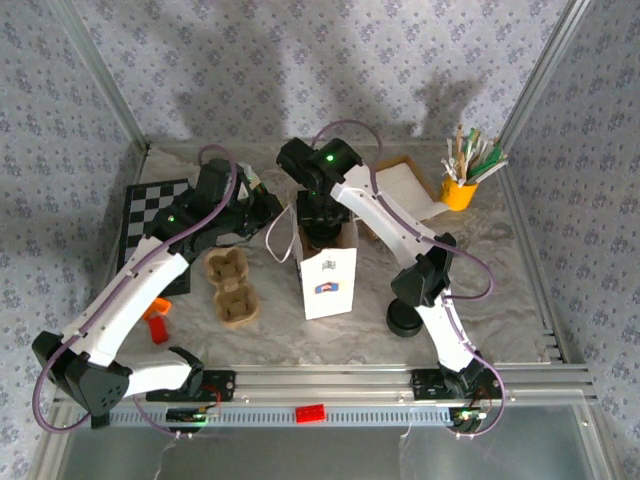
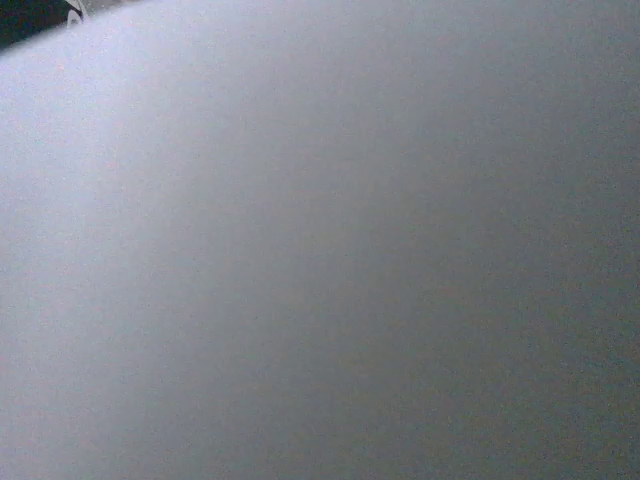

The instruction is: Pack the takeout coffee

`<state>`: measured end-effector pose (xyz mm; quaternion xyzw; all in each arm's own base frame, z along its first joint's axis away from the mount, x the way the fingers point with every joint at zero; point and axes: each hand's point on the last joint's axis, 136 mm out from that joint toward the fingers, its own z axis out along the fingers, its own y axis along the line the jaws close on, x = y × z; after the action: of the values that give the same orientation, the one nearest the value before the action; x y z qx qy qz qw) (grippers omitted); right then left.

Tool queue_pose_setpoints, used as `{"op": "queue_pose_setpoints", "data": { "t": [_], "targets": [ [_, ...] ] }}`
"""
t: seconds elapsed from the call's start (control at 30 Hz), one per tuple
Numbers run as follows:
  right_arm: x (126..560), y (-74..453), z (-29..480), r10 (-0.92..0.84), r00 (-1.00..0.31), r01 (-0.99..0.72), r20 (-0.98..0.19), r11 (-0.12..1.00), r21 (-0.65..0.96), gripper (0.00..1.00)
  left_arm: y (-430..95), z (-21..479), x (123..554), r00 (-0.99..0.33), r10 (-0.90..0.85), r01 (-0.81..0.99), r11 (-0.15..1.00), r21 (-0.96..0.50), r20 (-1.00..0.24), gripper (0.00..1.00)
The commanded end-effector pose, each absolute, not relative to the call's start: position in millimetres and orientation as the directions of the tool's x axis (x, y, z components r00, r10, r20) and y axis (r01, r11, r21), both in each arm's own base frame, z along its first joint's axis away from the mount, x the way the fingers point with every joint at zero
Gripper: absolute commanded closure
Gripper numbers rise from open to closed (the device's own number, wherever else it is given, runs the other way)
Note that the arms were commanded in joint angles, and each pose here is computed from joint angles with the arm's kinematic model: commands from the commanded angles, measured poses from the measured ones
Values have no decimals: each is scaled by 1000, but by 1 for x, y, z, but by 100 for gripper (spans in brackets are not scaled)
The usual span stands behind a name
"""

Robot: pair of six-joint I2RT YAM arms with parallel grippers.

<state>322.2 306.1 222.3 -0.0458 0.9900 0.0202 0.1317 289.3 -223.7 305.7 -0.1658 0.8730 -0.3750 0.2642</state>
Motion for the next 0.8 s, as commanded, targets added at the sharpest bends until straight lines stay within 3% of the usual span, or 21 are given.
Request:
{"op": "queue_pose_setpoints", "data": {
  "t": [0.0, 0.27, 0.77],
  "targets": [
    [310, 293, 200, -118, -979, -109, -165, 992, -62, 53, -221, 314, 286, -799, -490, -76, 658, -749, -349, 100],
    [307, 298, 204, -118, -978, -115, -173, 993, -26, 53, -219, 319, 286, -797, -484, -64, 664, -745, -362, 96],
    [303, 296, 213, -117, -975, -115, -188, 993, -20, 54, -219, 313, 284, -805, -470, -62, 673, -737, -362, 98]
  ]
}}
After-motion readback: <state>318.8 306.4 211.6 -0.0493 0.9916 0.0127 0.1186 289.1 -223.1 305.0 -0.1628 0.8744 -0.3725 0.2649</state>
